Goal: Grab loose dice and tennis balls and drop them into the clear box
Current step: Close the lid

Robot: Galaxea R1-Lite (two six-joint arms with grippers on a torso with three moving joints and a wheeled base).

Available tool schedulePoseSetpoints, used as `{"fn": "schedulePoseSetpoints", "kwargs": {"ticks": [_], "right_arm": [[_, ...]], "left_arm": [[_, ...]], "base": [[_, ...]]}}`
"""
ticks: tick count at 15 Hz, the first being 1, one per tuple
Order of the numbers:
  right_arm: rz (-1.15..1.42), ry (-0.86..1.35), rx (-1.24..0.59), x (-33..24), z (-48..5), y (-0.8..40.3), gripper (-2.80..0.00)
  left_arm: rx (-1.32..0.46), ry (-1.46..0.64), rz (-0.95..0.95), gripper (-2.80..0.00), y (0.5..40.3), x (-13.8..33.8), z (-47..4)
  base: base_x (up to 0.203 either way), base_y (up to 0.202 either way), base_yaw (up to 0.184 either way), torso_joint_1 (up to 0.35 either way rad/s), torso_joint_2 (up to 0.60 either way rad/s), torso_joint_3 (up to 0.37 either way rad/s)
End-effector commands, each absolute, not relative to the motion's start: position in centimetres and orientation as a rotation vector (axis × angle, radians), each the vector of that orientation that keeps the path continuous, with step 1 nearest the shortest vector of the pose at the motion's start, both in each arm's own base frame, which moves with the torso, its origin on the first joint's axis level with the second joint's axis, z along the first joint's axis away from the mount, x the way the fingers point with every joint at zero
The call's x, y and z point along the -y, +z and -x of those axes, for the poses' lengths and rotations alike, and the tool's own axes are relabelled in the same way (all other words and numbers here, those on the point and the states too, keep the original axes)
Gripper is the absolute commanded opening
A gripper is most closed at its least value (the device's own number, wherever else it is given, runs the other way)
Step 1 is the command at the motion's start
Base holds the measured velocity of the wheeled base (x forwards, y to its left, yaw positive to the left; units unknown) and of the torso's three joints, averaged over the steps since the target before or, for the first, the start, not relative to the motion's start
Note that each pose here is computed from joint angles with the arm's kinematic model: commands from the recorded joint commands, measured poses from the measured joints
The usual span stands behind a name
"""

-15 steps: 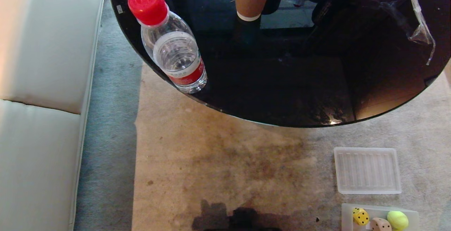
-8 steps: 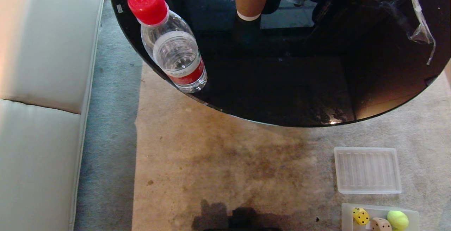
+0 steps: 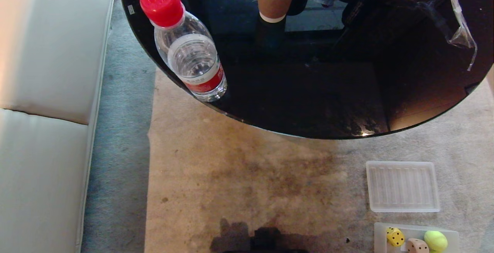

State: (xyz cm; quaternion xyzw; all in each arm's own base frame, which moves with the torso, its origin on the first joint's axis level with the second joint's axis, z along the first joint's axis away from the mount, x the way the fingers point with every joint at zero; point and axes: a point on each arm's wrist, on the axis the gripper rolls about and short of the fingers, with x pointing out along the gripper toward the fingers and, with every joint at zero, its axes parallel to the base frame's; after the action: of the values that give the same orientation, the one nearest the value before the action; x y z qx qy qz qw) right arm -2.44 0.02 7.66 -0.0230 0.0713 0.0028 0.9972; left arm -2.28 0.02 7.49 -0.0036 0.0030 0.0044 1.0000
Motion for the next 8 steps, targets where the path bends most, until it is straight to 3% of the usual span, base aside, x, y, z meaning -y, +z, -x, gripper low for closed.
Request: {"fn": "schedulePoseSetpoints", "kwargs": {"ticks": [1,8], "right_arm": [[0.047,0.007,-0.146,-0.02,2.42,7.65,-2.80],[0.047,0.007,-0.146,-0.02,2.42,7.65,-2.80]], "left_arm": [[-0.006,0.009,0.008,-2.80,7.49,-0.02,2.28],[-0.006,0.009,0.008,-2.80,7.49,-0.02,2.28]], "base": [[0.000,0.000,0.000,0.000,0.00,0.000],[0.000,0.000,0.000,0.000,0.00,0.000]]}}
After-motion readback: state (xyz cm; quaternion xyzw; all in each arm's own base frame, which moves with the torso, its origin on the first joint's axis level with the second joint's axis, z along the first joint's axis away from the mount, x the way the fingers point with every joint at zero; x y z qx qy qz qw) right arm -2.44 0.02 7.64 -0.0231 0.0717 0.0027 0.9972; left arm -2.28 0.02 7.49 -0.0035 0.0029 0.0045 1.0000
